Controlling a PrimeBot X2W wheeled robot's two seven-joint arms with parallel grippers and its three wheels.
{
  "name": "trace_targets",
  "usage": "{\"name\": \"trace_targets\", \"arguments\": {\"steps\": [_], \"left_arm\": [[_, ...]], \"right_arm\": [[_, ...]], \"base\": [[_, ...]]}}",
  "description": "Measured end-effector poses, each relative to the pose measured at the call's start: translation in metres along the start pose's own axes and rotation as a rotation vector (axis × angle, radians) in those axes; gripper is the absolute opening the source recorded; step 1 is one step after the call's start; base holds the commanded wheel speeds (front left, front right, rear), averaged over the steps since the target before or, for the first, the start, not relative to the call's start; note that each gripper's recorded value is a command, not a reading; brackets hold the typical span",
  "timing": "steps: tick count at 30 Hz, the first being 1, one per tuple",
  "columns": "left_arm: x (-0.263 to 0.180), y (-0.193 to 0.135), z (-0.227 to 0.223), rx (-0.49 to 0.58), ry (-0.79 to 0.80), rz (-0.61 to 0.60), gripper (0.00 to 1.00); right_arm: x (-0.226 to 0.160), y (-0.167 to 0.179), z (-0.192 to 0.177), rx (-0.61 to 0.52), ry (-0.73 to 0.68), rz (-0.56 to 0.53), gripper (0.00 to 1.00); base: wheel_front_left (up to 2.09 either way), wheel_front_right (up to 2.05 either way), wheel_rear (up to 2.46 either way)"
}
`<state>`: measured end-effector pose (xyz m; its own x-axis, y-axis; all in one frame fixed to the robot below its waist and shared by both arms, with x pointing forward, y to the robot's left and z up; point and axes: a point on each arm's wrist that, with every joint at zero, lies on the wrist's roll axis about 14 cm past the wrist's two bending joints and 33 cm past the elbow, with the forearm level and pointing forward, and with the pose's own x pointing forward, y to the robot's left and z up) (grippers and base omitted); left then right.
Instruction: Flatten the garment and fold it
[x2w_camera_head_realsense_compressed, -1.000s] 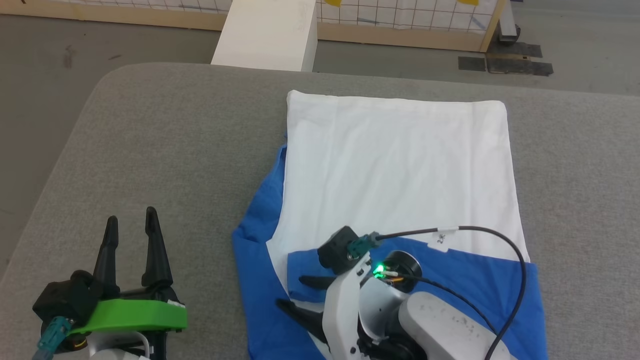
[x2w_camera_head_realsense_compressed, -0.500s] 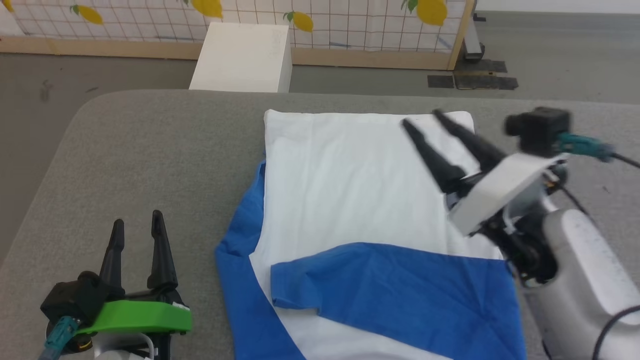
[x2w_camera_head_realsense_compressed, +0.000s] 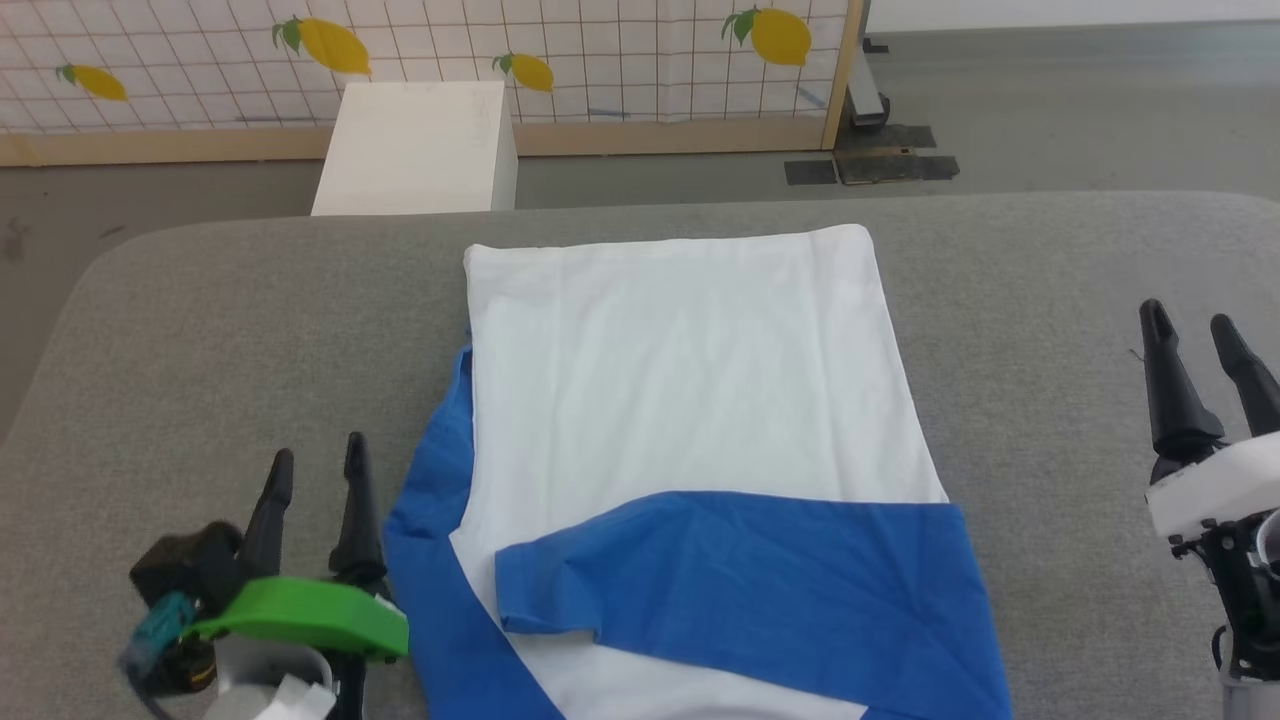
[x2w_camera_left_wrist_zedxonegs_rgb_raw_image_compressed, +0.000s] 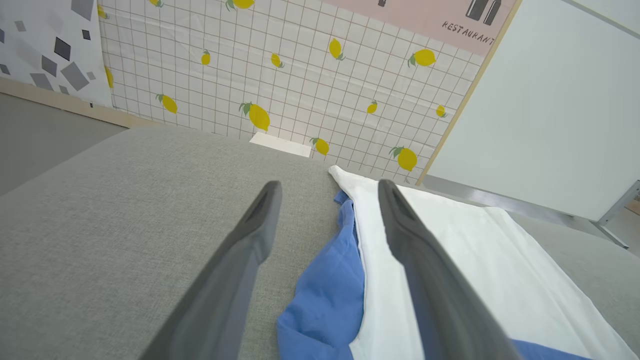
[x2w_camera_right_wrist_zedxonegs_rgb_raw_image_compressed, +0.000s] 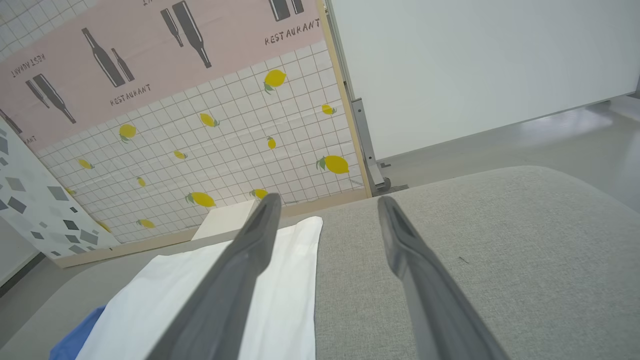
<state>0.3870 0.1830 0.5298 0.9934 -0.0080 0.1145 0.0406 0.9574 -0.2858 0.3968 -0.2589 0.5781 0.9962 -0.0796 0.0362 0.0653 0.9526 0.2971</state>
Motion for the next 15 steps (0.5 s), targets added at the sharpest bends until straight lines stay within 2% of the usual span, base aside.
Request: {"name": "trace_targets", "arguments": {"steps": [6, 8, 15], "left_arm": [[0.055, -0.017, -0.023, 0.008, 0.239, -0.063, 1.0], [0.085, -0.025, -0.036, 0.061, 0.398, -0.1, 1.0], [0.13, -0.031, -0.068, 0.175, 0.724, -0.115, 1.0]], "right_arm": [[-0.002, -0.017, -0.01, -0.003, 0.035, -0.06, 1.0], [0.003, -0.018, -0.018, -0.011, 0.062, -0.066, 1.0], [0.019, -0.016, -0.042, -0.019, 0.132, -0.066, 1.0]], "base": [[0.0, 0.0, 0.0], [0.0, 0.0, 0.0], [0.0, 0.0, 0.0]]}}
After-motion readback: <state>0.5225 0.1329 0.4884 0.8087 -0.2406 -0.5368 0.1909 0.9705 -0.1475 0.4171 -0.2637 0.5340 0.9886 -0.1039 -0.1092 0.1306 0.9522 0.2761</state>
